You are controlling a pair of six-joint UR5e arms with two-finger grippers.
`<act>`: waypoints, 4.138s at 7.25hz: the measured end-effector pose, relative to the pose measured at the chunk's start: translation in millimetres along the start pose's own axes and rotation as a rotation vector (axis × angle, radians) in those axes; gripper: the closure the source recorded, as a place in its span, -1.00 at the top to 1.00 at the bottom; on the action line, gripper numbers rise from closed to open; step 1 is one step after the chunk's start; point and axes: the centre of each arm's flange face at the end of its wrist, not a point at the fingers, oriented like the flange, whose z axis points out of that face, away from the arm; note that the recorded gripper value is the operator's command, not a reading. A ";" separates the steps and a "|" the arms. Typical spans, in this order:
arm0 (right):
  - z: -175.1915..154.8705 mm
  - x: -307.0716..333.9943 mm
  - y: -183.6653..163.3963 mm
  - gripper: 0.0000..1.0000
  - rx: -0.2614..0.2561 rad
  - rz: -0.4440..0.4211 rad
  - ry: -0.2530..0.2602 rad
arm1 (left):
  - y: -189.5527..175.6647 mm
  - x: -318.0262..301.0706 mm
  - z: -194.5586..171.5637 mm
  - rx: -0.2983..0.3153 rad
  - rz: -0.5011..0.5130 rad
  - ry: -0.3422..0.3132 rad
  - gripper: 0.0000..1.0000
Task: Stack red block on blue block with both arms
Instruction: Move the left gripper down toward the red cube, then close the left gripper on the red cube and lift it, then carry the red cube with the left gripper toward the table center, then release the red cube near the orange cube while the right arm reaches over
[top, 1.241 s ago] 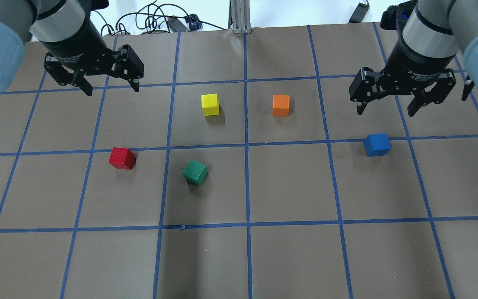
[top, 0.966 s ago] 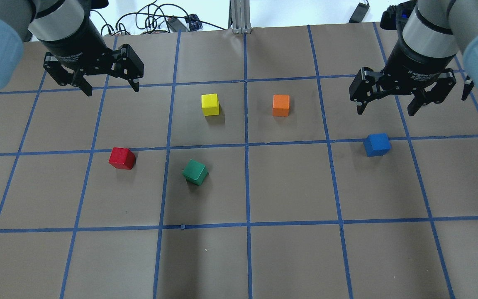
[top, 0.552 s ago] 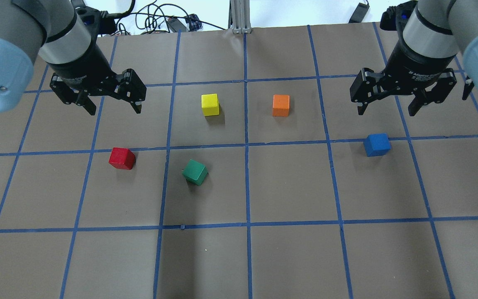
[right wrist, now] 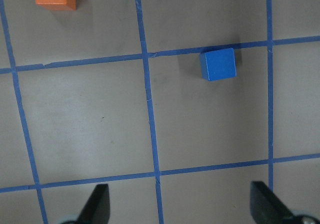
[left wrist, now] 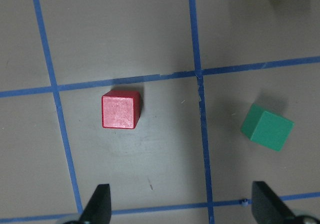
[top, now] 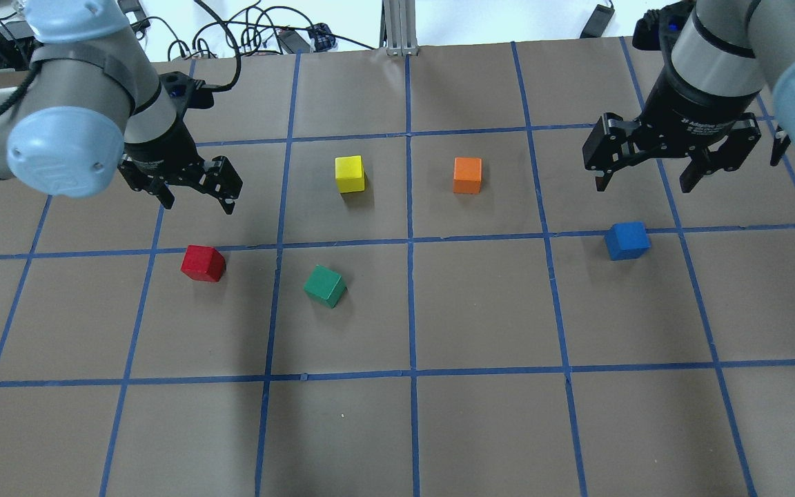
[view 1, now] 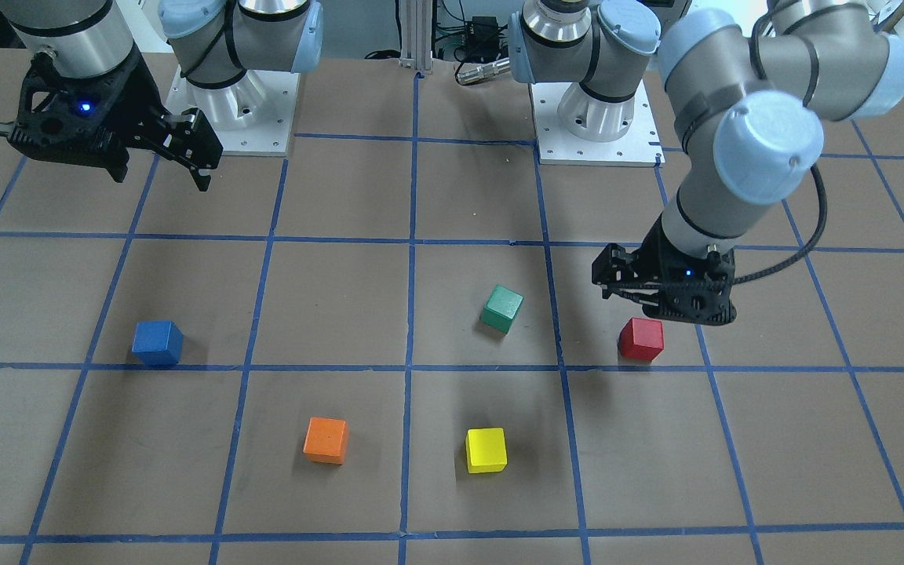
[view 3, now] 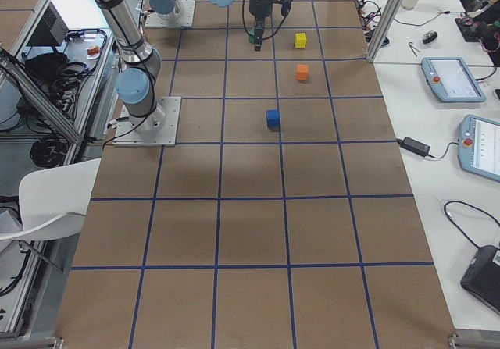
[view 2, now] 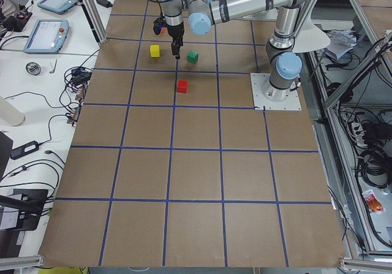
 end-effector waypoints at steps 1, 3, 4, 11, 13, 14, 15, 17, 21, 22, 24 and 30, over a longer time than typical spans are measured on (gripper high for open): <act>1.5 0.4 1.4 1.00 -0.004 0.000 0.004 | -10.1 -15.4 28.7 -0.013 0.026 0.005 1.00; 3.9 1.0 1.9 1.00 -0.008 -0.001 0.011 | -13.2 -48.9 68.4 -0.062 0.091 0.029 1.00; 4.1 1.1 1.8 1.00 -0.008 -0.001 0.012 | -8.9 -56.3 85.1 -0.086 0.116 0.043 1.00; 4.9 1.3 2.1 1.00 -0.009 -0.001 0.014 | -8.8 -58.0 117.1 -0.007 0.130 0.034 -0.97; 5.0 1.3 2.1 1.00 -0.009 -0.001 0.014 | -43.0 -10.8 59.9 0.024 0.057 0.066 -0.97; 5.1 1.3 2.2 1.00 -0.010 -0.001 0.014 | -60.5 33.3 30.7 0.033 0.010 0.074 -0.96; 5.0 1.3 2.2 1.00 -0.010 -0.001 0.014 | -73.6 82.7 11.6 0.039 -0.035 0.095 -0.95; 5.1 1.3 2.0 1.00 -0.010 -0.001 0.014 | -82.0 185.4 13.2 0.051 -0.068 0.126 -0.95; 5.3 1.5 2.0 1.00 -0.010 -0.001 0.016 | -83.5 268.6 76.7 0.027 -0.096 0.123 -0.22; 5.3 1.5 2.0 1.00 -0.011 -0.001 0.017 | -82.5 274.4 90.2 0.007 -0.094 0.117 0.41; 6.3 1.6 2.2 1.00 -0.016 0.001 0.018 | -81.3 279.5 102.6 -0.011 -0.089 0.109 1.00; 39.4 -4.7 -13.9 1.00 -0.075 0.012 -0.002 | -73.7 181.0 -108.1 0.041 -0.010 0.068 1.00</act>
